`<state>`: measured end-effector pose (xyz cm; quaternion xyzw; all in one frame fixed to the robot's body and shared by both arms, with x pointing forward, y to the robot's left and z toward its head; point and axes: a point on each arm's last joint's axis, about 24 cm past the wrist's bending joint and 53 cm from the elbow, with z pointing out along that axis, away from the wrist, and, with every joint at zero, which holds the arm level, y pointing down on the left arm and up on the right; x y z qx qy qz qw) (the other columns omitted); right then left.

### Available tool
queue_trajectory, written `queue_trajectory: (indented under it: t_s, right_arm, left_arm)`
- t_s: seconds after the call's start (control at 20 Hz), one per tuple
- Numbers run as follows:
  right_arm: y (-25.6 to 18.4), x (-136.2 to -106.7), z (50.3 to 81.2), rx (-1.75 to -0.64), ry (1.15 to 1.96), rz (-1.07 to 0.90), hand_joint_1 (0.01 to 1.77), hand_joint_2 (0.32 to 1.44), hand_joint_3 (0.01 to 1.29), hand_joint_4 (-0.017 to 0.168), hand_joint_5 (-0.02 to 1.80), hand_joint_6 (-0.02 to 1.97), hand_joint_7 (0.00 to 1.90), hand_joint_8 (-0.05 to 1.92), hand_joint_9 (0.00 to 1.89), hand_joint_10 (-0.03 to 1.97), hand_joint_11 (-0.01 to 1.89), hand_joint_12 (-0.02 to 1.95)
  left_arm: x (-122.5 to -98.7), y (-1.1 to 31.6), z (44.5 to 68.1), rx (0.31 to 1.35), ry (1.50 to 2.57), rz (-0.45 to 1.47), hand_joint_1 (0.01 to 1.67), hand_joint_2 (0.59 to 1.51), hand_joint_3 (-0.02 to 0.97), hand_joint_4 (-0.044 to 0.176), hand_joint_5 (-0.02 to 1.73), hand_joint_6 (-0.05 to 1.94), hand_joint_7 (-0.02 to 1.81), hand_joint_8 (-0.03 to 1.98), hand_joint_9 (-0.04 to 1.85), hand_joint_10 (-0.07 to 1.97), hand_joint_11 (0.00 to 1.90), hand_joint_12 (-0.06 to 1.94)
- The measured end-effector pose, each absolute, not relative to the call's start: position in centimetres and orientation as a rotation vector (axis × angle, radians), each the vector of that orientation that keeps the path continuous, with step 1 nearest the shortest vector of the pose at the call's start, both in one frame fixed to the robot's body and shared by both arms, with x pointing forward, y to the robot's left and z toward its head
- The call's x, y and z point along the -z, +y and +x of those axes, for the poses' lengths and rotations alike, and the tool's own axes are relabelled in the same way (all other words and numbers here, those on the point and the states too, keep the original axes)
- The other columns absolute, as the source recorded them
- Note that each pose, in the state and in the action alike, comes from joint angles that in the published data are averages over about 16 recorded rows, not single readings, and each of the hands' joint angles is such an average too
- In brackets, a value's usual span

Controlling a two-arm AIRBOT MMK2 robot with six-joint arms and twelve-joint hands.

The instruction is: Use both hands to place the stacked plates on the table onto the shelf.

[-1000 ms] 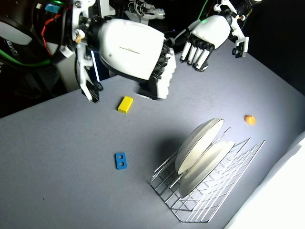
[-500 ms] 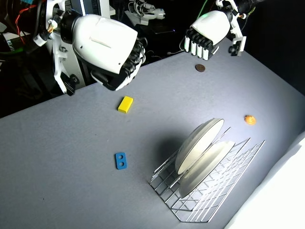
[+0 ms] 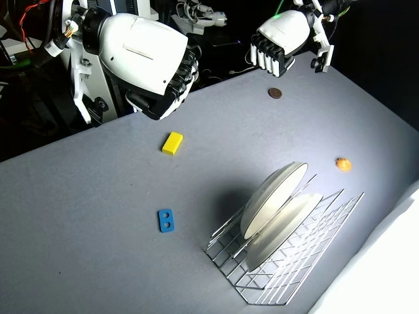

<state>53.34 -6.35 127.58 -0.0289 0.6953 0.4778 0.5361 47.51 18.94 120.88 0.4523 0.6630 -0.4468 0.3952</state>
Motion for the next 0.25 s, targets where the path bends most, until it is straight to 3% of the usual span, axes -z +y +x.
queue_trajectory:
  t_s: [0.25]
  right_arm:
    - [-6.32,-127.67,53.3,-1.141,1.656,-0.068,0.53,1.37,0.01,0.151,1.64,1.96,1.67,1.91,1.73,1.92,1.85,1.91]
  left_arm:
    - [-120.79,19.0,47.46,1.128,1.681,1.154,0.6,1.398,-0.015,0.1,1.51,1.93,1.7,1.91,1.76,1.92,1.76,1.93]
